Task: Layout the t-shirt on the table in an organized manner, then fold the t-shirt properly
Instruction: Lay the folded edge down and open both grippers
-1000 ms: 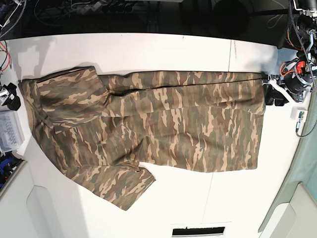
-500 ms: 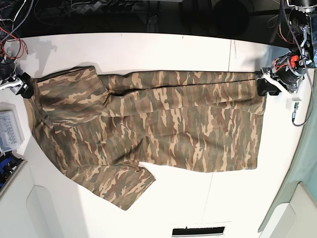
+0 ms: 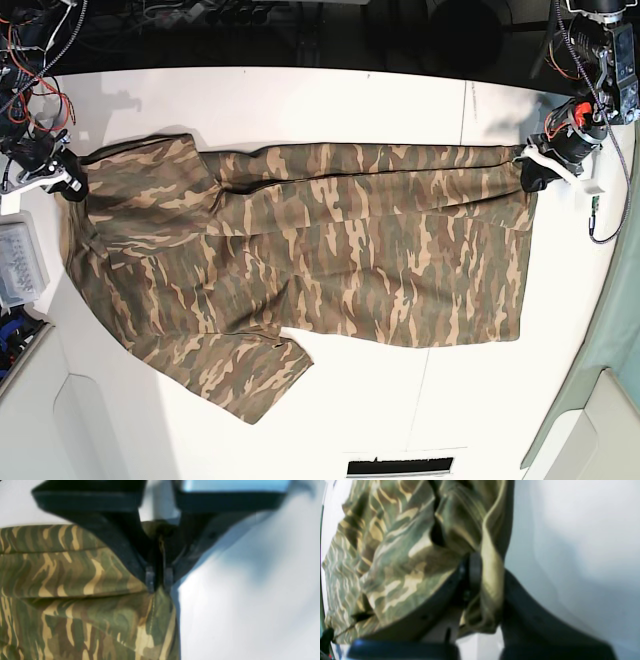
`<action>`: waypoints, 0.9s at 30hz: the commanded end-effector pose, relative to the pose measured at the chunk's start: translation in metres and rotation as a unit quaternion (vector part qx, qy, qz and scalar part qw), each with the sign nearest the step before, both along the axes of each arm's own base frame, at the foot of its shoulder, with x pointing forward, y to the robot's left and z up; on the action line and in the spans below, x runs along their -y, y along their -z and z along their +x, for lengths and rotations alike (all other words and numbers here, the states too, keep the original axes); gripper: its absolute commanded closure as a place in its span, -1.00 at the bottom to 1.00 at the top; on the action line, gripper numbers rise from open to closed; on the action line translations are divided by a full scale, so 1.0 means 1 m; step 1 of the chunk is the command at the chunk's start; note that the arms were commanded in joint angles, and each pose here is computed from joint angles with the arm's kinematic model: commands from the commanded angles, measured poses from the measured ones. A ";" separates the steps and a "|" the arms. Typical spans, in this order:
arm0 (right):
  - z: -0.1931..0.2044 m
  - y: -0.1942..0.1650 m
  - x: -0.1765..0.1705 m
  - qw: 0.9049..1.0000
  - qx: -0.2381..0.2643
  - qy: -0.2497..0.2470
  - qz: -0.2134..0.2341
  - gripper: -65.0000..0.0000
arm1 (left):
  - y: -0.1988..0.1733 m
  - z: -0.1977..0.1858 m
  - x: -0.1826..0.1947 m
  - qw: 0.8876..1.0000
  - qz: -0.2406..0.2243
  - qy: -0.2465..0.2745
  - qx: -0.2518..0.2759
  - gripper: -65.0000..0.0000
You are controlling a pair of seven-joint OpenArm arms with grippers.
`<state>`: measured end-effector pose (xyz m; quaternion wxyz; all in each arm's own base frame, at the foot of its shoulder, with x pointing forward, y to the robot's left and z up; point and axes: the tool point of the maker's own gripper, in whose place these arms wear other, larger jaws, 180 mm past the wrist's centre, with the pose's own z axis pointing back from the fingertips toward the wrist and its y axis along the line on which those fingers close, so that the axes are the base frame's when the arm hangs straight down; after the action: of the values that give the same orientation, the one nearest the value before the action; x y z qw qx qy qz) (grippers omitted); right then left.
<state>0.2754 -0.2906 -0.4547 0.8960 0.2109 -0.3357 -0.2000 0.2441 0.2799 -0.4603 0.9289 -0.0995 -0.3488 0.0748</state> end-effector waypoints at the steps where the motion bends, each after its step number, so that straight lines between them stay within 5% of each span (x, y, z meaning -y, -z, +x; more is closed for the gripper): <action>1: 0.010 -0.017 0.011 1.000 0.022 -0.003 -0.011 1.00 | -0.003 -0.002 -0.005 1.000 0.010 0.018 -0.007 1.00; 11: -0.029 -0.039 0.037 0.997 0.009 -0.029 -0.065 1.00 | -0.034 -0.033 -0.013 0.994 0.074 0.074 -0.014 1.00; 25: -0.085 -0.035 0.044 0.994 -0.029 -0.041 -0.096 1.00 | -0.031 -0.056 -0.008 0.992 0.078 0.089 -0.039 1.00; 27: -0.084 -0.036 0.044 0.994 -0.025 -0.040 -0.096 1.00 | -0.031 -0.056 -0.008 0.992 0.079 0.089 -0.038 0.72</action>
<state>0.1809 -0.3246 -0.4342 0.9347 0.1401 -0.2940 -0.1423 0.1833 0.2837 -0.4376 0.9531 -0.0588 -0.2958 -0.0251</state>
